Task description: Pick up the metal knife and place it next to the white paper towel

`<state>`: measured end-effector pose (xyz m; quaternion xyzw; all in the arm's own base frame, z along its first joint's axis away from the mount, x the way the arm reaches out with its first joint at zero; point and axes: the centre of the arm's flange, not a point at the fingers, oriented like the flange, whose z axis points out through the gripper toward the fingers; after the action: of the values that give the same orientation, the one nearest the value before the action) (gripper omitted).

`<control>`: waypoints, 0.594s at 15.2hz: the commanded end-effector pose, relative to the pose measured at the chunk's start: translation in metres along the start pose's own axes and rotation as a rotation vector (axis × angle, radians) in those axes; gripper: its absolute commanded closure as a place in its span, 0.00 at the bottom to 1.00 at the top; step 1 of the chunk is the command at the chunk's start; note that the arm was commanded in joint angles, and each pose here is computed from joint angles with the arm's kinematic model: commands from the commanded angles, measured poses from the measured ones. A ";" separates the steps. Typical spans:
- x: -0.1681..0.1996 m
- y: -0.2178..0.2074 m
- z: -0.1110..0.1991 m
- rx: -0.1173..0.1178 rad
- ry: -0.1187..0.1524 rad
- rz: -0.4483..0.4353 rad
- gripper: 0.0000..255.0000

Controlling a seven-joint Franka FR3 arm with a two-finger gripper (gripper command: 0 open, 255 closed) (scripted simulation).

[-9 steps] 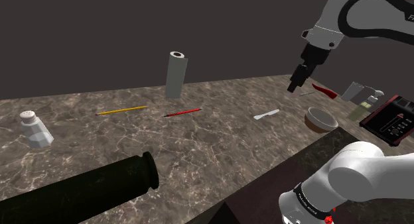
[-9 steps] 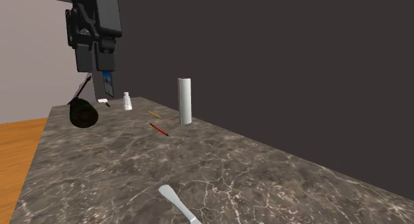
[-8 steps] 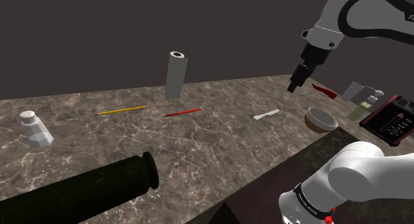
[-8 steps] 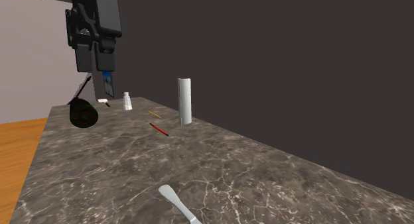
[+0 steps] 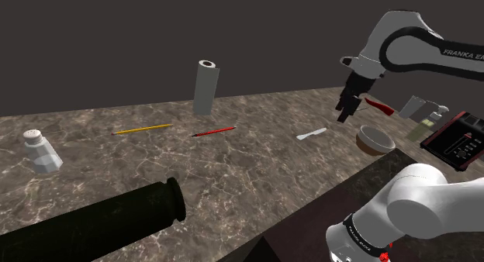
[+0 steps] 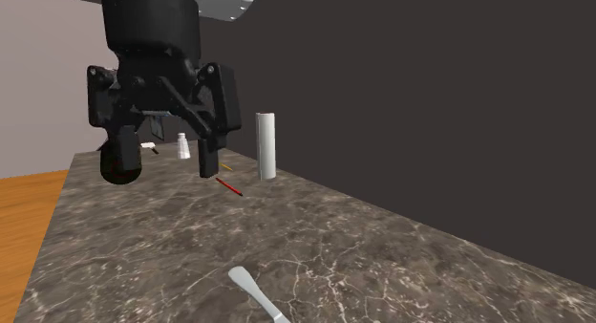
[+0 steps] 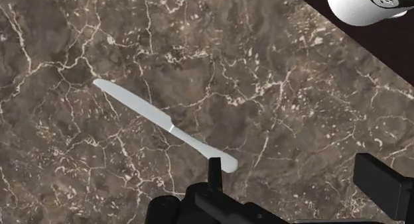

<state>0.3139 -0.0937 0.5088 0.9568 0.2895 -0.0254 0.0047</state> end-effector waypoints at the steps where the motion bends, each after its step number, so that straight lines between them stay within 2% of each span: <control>1: -0.003 0.017 0.020 0.000 0.006 -0.154 0.00; 9: 0.013 0.085 0.100 0.008 0.023 -0.710 0.00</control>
<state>0.3591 -0.1556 0.4174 0.8209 0.5707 -0.0166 -0.0116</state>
